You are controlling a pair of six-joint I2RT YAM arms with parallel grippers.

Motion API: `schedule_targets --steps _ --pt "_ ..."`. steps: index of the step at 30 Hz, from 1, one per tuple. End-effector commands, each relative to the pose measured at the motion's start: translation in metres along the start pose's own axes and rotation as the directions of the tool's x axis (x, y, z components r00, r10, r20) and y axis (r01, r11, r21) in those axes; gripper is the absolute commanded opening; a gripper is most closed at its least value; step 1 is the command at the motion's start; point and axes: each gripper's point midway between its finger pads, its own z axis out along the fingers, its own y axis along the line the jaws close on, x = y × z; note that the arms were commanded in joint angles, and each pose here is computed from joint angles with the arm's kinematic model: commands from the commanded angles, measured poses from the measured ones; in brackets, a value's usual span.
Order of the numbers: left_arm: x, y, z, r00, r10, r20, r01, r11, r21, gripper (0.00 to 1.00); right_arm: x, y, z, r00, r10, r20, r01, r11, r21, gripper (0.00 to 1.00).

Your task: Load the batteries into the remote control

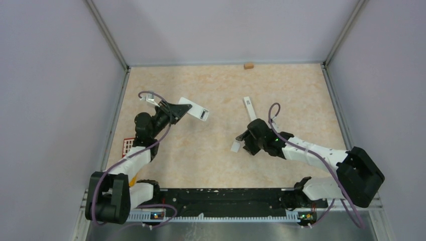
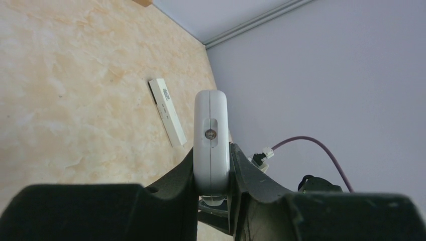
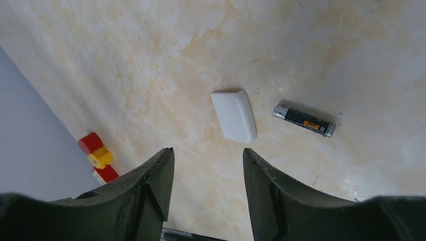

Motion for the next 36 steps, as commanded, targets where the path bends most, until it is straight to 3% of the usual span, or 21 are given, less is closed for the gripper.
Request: schedule_targets --steps 1,6,21,27,36 --pt "-0.016 -0.017 0.001 0.996 0.072 0.057 -0.074 0.997 0.037 0.0 -0.007 0.001 0.0 0.966 0.256 0.04 -0.256 0.966 -0.023 0.55" --pt "-0.022 -0.013 0.004 0.995 0.062 0.079 -0.063 0.998 0.018 0.0 -0.003 -0.01 0.01 0.937 0.349 0.031 -0.349 0.937 -0.018 0.56" --pt "-0.028 -0.015 0.008 0.994 0.06 0.096 -0.062 0.998 0.018 0.0 -0.005 -0.05 0.022 0.918 0.379 0.112 -0.391 0.913 0.113 0.59" --pt "-0.027 -0.012 0.007 0.994 0.055 0.095 -0.056 0.998 0.011 0.0 -0.022 -0.074 0.021 0.909 0.35 0.225 -0.388 0.909 0.154 0.54" --pt "-0.027 -0.01 0.007 0.994 0.054 0.097 -0.055 0.998 0.005 0.0 -0.029 -0.08 0.026 0.91 0.333 0.249 -0.383 0.904 0.189 0.45"
